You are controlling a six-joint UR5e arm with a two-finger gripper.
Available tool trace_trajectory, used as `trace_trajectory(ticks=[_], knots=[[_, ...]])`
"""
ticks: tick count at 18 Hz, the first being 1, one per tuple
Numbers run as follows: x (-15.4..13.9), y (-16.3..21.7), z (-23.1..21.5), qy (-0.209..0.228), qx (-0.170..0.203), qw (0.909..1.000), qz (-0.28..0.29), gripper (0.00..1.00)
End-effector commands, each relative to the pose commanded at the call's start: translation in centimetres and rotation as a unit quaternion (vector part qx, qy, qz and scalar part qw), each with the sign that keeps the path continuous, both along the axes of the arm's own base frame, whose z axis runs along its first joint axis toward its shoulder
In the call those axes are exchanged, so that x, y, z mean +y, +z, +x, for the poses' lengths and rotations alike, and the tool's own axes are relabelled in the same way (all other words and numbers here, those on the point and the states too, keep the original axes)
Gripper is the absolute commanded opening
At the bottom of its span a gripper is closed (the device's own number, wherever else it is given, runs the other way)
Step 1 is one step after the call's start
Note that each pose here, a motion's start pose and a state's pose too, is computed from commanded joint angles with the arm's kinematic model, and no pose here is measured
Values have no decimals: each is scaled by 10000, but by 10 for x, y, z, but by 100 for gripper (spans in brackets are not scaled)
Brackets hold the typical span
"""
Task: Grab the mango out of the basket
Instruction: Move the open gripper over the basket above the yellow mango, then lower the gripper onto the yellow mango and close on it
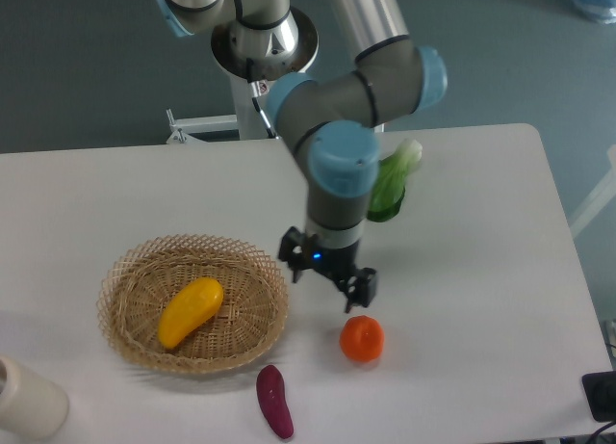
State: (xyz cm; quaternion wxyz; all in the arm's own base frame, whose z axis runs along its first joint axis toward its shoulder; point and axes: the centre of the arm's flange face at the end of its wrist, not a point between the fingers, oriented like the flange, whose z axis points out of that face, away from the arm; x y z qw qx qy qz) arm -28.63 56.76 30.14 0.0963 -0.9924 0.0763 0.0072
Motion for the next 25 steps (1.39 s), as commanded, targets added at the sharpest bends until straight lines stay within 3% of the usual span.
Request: trace_trajectory(ticks=[4, 12, 25], knots=[[19, -8, 45, 9, -115, 9999, -69, 100], [34, -50, 87, -19, -307, 9988, -384, 100], [36, -78, 104, -101, -392, 9977, -545, 100]])
